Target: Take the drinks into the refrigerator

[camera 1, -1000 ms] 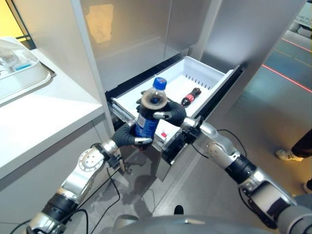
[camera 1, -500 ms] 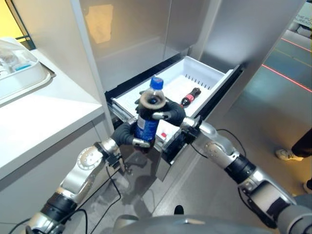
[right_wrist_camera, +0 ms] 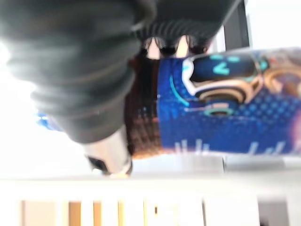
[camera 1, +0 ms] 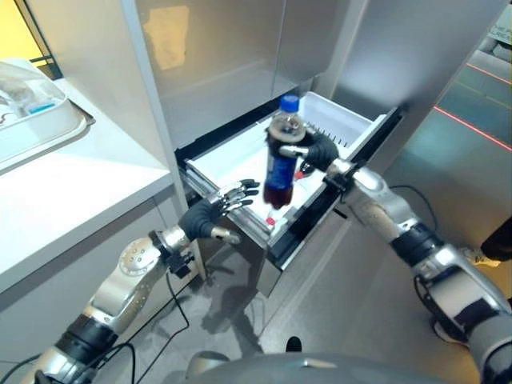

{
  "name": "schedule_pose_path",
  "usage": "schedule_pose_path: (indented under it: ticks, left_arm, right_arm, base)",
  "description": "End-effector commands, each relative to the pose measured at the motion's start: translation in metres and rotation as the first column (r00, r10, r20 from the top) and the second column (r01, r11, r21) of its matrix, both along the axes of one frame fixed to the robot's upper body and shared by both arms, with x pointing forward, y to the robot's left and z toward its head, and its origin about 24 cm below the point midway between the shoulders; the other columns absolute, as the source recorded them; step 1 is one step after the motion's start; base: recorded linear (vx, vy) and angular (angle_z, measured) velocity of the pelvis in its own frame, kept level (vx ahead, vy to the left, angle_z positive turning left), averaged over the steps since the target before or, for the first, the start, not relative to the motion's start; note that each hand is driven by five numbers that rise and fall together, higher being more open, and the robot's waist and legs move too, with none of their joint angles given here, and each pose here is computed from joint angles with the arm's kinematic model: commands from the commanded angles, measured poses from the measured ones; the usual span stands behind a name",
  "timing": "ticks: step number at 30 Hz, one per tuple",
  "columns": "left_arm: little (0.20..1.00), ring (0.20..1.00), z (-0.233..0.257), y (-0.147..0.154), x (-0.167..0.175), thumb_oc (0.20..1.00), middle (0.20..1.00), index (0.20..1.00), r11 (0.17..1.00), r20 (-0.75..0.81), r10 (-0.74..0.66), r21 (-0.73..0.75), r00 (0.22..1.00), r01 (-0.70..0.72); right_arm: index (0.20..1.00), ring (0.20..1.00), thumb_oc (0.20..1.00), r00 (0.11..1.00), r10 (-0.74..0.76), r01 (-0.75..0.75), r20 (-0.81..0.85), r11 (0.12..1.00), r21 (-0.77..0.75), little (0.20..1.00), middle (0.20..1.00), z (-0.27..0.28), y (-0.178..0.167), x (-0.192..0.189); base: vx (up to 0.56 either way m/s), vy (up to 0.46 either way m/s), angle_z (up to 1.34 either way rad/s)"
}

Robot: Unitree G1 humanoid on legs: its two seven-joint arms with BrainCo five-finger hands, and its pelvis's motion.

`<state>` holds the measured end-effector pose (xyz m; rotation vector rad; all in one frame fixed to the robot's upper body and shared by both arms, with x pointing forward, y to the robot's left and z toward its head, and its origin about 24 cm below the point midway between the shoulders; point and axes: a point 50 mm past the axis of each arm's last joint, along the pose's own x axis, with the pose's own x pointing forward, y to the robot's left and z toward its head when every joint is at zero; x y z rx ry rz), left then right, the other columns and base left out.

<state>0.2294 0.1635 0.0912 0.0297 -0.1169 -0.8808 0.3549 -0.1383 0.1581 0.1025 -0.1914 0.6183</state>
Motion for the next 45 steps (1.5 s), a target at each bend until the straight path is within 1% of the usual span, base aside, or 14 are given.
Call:
schedule_pose_path:
  ticks: [1,6,7,12,18,24,26,30,35,40,42,43,44,45]
  left_arm:
    - [1.0,1.0,0.022,-0.013,-0.003,1.0,1.0,1.0,0.992,0.069,-0.095,-0.073,0.993,0.1]
    - [1.0,1.0,0.032,-0.023,-0.003,1.0,1.0,1.0,0.976,0.064,-0.158,-0.141,0.985,0.166]
    - [1.0,1.0,0.036,-0.03,-0.004,1.0,1.0,1.0,0.966,0.068,-0.206,-0.146,0.976,0.214]
    - [1.0,1.0,0.04,-0.04,-0.008,1.0,1.0,1.0,0.946,0.061,-0.275,-0.159,0.959,0.282]
    - [1.0,1.0,0.052,-0.046,-0.009,1.0,1.0,1.0,0.928,0.09,-0.343,-0.121,0.935,0.352]
    - [1.0,1.0,0.062,-0.051,-0.01,1.0,1.0,1.0,0.915,0.111,-0.381,-0.1,0.918,0.391]
    - [1.0,1.0,0.062,-0.051,-0.01,1.0,1.0,1.0,0.913,0.111,-0.385,-0.099,0.916,0.396]
    - [1.0,1.0,0.067,-0.054,-0.01,1.0,1.0,1.0,0.908,0.134,-0.397,-0.089,0.908,0.41]
    - [1.0,1.0,0.07,-0.057,-0.011,1.0,1.0,1.0,0.901,0.146,-0.412,-0.081,0.9,0.426]
    - [1.0,1.0,0.072,-0.058,-0.011,1.0,1.0,1.0,0.9,0.147,-0.409,-0.096,0.9,0.425]
    - [1.0,1.0,0.072,-0.058,-0.012,1.0,1.0,1.0,0.902,0.143,-0.407,-0.094,0.902,0.421]
    - [1.0,1.0,0.072,-0.057,-0.012,1.0,1.0,1.0,0.902,0.143,-0.406,-0.094,0.903,0.421]
    - [1.0,1.0,0.072,-0.057,-0.012,1.0,1.0,1.0,0.904,0.144,-0.406,-0.085,0.903,0.42]
    - [1.0,1.0,0.073,-0.058,-0.012,1.0,1.0,1.0,0.903,0.148,-0.407,-0.082,0.901,0.421]
  right_arm:
    - [0.2,0.2,0.2,0.9,-0.066,0.0,0.43,0.989,0.151,0.2,0.2,0.128,-0.003,0.004]
    - [0.2,0.2,0.2,0.889,-0.157,0.11,0.43,0.985,0.132,0.2,0.2,0.143,-0.009,0.02]
    - [0.2,0.2,0.2,0.883,-0.183,0.153,0.433,0.983,0.104,0.2,0.2,0.149,-0.008,0.025]
    - [0.2,0.2,0.2,0.865,-0.224,0.205,0.448,0.975,0.091,0.2,0.2,0.163,-0.007,0.031]
    - [0.2,0.2,0.2,0.863,-0.217,0.206,0.456,0.976,0.074,0.2,0.2,0.173,0.005,0.035]
    - [0.2,0.2,0.2,0.89,-0.163,0.19,0.425,0.981,-0.022,0.2,0.2,0.155,0.022,0.04]
    - [0.2,0.2,0.2,0.895,-0.156,0.194,0.418,0.98,-0.048,0.2,0.2,0.15,0.023,0.042]
    - [0.2,0.2,0.2,0.896,-0.134,0.234,0.423,0.953,-0.193,0.2,0.2,0.135,0.022,0.045]
    - [0.2,0.2,0.2,0.89,-0.168,0.274,0.423,0.94,-0.203,0.2,0.2,0.129,0.017,0.048]
    - [0.2,0.2,0.2,0.898,-0.194,0.318,0.395,0.907,-0.276,0.2,0.2,0.109,0.016,0.054]
    - [0.2,0.2,0.2,0.905,-0.18,0.342,0.386,0.846,-0.408,0.2,0.2,0.089,0.019,0.059]
    - [0.2,0.2,0.2,0.905,-0.18,0.342,0.386,0.846,-0.409,0.2,0.2,0.089,0.019,0.059]
    - [0.2,0.2,0.2,0.898,-0.161,0.368,0.41,0.786,-0.497,0.2,0.2,0.082,0.021,0.06]
    - [0.2,0.2,0.2,0.899,-0.159,0.375,0.407,0.758,-0.534,0.2,0.2,0.075,0.021,0.061]
  base:
    - [0.0,0.0,0.0]
    - [-0.01,0.001,0.0]
    - [-0.04,0.0,0.0]
    - [-0.04,0.003,0.0]
    - [-0.02,-0.001,0.0]
    - [-0.01,-0.023,0.03]
    - [-0.03,-0.021,0.09]
    - [-0.02,-0.022,0.01]
    - [-0.03,-0.017,0.09]
    - [-0.04,-0.01,0.07]
    - [-0.04,0.012,0.04]
    - [-0.05,0.015,0.02]
    - [-0.05,0.011,0.0]
    - [-0.06,0.019,0.01]
